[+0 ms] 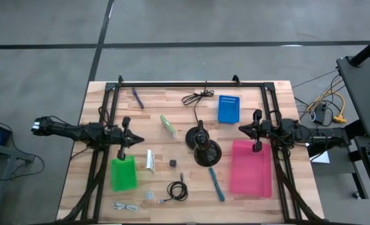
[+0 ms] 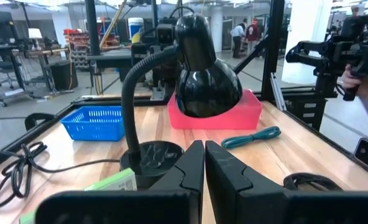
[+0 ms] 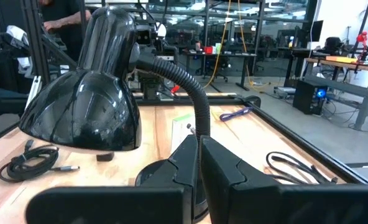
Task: Pick and place items into bin
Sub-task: Put the blue charger cable into the red bin
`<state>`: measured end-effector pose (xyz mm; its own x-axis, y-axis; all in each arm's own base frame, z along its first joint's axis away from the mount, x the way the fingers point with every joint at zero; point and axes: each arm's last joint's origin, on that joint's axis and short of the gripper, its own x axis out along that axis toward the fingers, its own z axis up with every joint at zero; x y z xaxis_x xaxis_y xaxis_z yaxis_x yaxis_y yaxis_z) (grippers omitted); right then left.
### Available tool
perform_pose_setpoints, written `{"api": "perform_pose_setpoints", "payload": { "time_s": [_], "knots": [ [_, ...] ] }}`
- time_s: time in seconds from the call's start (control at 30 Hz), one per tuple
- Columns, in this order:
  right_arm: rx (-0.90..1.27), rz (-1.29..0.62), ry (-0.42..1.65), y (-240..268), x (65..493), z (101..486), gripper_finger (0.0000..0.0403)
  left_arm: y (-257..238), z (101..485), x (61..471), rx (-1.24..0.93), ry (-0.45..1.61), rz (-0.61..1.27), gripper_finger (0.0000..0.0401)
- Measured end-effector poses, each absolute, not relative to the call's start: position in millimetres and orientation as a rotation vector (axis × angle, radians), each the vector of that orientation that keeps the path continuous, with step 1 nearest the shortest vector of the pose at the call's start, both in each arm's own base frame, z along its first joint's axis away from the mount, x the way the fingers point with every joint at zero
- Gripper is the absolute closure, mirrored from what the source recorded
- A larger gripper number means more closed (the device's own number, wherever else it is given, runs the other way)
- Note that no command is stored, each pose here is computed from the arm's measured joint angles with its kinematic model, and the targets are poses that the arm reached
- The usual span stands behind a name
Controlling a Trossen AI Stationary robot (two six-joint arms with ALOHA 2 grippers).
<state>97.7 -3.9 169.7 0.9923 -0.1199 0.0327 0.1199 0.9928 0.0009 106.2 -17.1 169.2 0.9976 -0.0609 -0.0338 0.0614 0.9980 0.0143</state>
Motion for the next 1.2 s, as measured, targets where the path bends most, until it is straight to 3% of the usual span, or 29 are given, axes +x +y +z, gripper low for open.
{"api": "perform_pose_setpoints", "payload": {
  "time_s": [0.5, 1.2],
  "knots": [
    [0.012, -0.115, -0.317, -3.8, 93.0, 196.7, 0.0394, -16.5, 197.4, 103.1, -0.036, -0.259, -0.06, 0.0401],
    [-0.021, -0.115, -0.238, -3.7, 99.3, 190.6, 0.0394, -16.6, 191.7, 103.8, -0.035, -0.244, -0.06, 0.0401]
  ]
}}
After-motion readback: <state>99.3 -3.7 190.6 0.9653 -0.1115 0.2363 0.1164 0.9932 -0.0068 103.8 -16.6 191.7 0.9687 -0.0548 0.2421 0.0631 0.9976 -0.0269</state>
